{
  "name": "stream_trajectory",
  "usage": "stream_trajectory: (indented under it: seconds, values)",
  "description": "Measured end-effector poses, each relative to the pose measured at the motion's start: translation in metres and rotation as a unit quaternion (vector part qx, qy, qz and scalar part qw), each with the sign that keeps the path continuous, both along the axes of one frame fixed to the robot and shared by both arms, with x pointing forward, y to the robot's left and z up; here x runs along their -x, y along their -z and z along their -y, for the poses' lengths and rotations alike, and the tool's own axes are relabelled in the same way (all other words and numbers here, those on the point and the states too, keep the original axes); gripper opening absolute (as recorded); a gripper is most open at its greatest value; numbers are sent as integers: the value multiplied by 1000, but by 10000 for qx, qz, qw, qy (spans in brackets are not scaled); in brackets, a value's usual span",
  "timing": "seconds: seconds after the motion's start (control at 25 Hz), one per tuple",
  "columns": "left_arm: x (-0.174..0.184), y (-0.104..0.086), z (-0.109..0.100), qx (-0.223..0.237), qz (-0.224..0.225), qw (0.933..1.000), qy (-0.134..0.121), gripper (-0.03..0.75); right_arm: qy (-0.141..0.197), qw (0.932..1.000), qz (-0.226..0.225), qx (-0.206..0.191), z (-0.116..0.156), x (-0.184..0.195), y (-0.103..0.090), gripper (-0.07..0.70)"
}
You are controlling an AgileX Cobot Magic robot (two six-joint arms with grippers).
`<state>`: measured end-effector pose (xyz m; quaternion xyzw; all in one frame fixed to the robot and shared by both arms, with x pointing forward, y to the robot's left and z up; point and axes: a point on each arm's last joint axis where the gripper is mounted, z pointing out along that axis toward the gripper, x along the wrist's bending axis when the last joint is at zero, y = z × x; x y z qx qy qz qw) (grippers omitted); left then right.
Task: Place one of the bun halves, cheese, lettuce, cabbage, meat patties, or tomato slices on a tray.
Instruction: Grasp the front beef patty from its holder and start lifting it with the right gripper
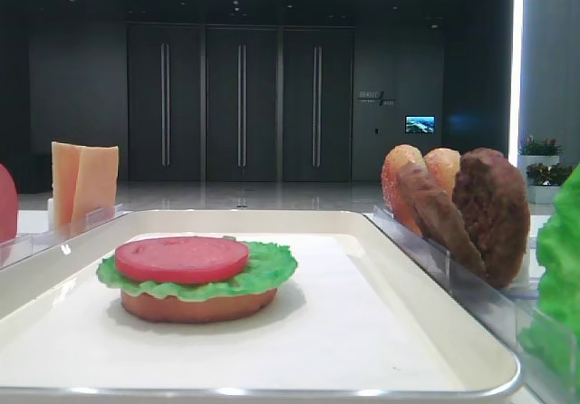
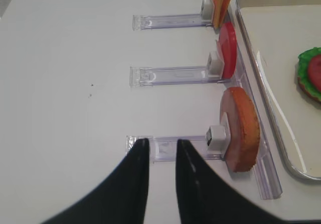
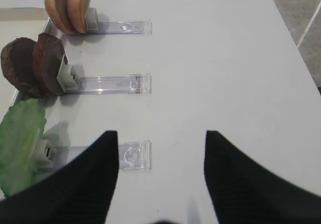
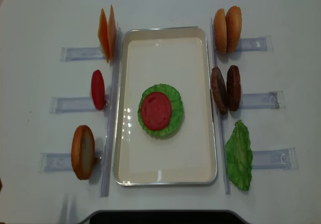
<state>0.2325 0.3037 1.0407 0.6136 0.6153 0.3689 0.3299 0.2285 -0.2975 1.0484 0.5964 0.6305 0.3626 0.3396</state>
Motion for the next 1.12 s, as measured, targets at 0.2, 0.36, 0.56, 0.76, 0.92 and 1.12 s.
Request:
stream_trajectory:
  seconds: [0.2, 0.36, 0.56, 0.76, 0.92, 1.12]
  values:
    - [0, 0, 0, 0, 0, 10000, 0, 141, 0, 10000, 0, 0, 0, 0, 0, 370]
    - [0, 0, 0, 0, 0, 10000, 0, 141, 0, 10000, 0, 0, 0, 0, 0, 370]
    - [0, 0, 0, 0, 0, 10000, 0, 141, 0, 10000, 0, 0, 0, 0, 0, 370]
    - [0, 0, 0, 0, 0, 10000, 0, 141, 0, 10000, 0, 0, 0, 0, 0, 370]
    - [0, 0, 0, 0, 0, 10000, 0, 141, 0, 10000, 0, 0, 0, 0, 0, 370]
    - [0, 0, 0, 0, 0, 10000, 0, 141, 2, 10000, 13, 2, 0, 0, 0, 370]
